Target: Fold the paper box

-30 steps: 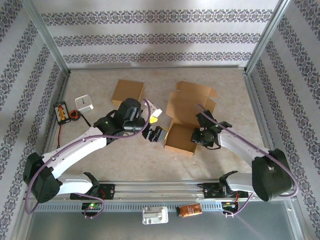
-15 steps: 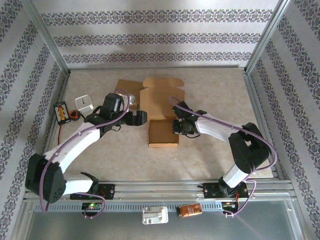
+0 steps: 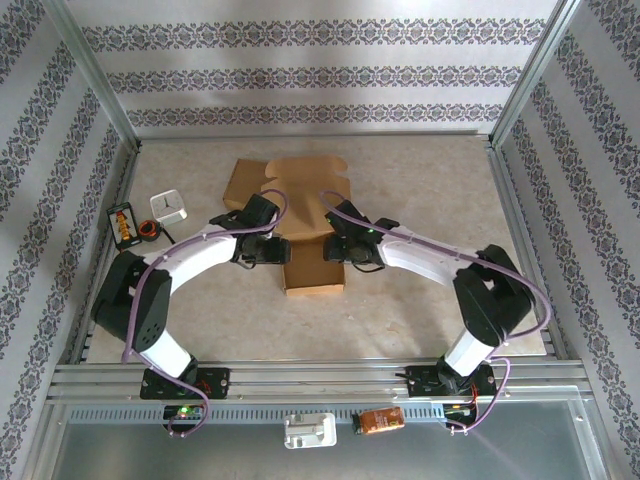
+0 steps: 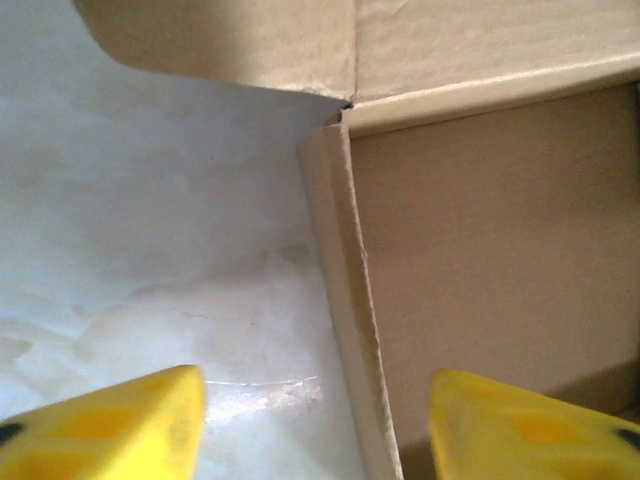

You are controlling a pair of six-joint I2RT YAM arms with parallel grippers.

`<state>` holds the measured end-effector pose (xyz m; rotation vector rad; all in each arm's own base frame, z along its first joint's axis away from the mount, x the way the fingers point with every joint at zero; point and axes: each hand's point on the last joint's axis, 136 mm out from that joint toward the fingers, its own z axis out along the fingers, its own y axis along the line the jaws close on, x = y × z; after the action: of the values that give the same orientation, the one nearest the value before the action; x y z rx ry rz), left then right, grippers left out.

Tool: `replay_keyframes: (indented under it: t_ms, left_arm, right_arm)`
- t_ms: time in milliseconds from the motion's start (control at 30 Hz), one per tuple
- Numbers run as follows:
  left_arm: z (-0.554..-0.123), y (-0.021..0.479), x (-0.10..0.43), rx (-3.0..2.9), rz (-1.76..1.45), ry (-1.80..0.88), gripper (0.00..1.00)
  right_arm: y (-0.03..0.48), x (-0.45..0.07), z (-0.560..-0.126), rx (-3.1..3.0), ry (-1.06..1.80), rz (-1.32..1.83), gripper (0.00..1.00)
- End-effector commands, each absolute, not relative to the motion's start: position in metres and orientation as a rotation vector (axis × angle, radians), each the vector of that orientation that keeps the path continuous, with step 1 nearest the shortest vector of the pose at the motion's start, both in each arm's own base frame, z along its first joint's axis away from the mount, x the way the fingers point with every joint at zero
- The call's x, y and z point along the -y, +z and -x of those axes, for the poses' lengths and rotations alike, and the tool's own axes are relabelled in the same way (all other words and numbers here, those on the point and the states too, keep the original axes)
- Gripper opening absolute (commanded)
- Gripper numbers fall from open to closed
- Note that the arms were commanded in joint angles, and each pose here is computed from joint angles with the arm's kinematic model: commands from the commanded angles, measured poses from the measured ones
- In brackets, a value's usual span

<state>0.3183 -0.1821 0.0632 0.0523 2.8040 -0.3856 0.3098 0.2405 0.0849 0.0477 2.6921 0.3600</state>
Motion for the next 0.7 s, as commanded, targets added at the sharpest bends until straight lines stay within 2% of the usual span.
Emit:
replay_keyframes:
  t_ms: [0, 167, 300, 333, 400, 667]
  left_arm:
    - [-0.31, 0.049, 0.192, -2.883, -0.053, -0.414, 0.48]
    - [-0.314, 0.039, 0.198, -2.889, -0.049, -0.423, 0.37]
    - [-0.324, 0.048, 0.198, -2.843, -0.097, -0.38, 0.36]
    - [-0.327, 0.056, 0.197, -2.814, -0.114, -0.377, 0.4]
    - [-0.333, 0.076, 0.199, -2.74, -0.158, -0.397, 0.53]
    - [-0.36, 0.168, 0.174, -2.458, -0.139, -0.444, 0.65]
  right_arm:
    - [0.106, -0.222, -0.31, -2.637, 0.361, -0.101, 0.6]
    - [0.117, -0.206, -0.306, -2.607, 0.389, -0.151, 0.64]
    - [0.131, -0.198, -0.31, -2.565, 0.411, -0.147, 0.67]
    - [0.137, -0.197, -0.313, -2.548, 0.421, -0.127, 0.68]
    - [0.147, -0.194, -0.322, -2.523, 0.449, -0.087, 0.72]
    - [0.182, -0.189, -0.369, -2.489, 0.668, 0.045, 0.83]
